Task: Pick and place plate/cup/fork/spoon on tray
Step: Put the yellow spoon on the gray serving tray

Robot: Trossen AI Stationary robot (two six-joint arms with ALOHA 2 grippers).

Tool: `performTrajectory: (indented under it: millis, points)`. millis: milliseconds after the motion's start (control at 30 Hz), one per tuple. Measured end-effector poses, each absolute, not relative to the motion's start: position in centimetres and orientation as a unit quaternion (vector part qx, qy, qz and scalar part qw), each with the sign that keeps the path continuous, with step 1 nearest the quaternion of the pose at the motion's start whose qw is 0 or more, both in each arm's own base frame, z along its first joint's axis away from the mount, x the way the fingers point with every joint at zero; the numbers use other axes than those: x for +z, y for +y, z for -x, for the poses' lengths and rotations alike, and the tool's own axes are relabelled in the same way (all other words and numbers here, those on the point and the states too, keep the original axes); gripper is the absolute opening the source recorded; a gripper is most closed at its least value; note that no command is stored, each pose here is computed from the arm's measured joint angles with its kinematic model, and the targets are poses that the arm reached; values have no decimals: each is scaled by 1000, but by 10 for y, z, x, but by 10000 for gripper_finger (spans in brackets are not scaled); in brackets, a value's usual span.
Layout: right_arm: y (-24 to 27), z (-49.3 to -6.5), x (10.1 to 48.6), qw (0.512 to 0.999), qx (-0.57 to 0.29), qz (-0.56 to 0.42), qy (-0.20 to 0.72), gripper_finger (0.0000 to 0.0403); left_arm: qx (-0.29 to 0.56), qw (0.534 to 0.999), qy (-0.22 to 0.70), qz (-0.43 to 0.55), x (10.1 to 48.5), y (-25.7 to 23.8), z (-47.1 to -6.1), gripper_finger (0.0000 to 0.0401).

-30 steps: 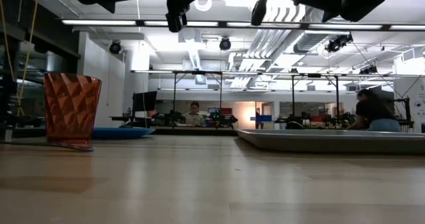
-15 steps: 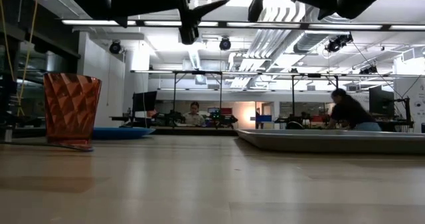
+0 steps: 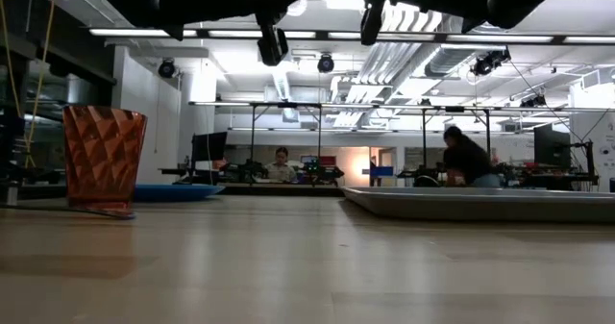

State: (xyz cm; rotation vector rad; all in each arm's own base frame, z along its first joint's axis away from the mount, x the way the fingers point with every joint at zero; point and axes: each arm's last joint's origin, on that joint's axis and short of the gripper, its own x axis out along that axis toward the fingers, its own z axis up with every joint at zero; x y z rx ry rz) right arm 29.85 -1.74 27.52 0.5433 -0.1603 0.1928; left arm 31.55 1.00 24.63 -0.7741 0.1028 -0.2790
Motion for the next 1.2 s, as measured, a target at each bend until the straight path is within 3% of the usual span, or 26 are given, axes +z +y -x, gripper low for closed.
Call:
performTrajectory:
  millis: [267,533,833,1200]
  points:
    - [-30,-289,280,943,71,-321,-45,93,-92,922,65,370,252,18,-306,22]
    - [-36,-251,297,949,32,-314,25,164,17,943,72,325,273,35,-275,22]
    - [-32,-212,312,953,-29,-299,45,177,132,952,5,278,296,47,-254,22]
    - [-33,-208,313,955,-60,-289,40,177,162,947,-45,275,299,50,-260,22]
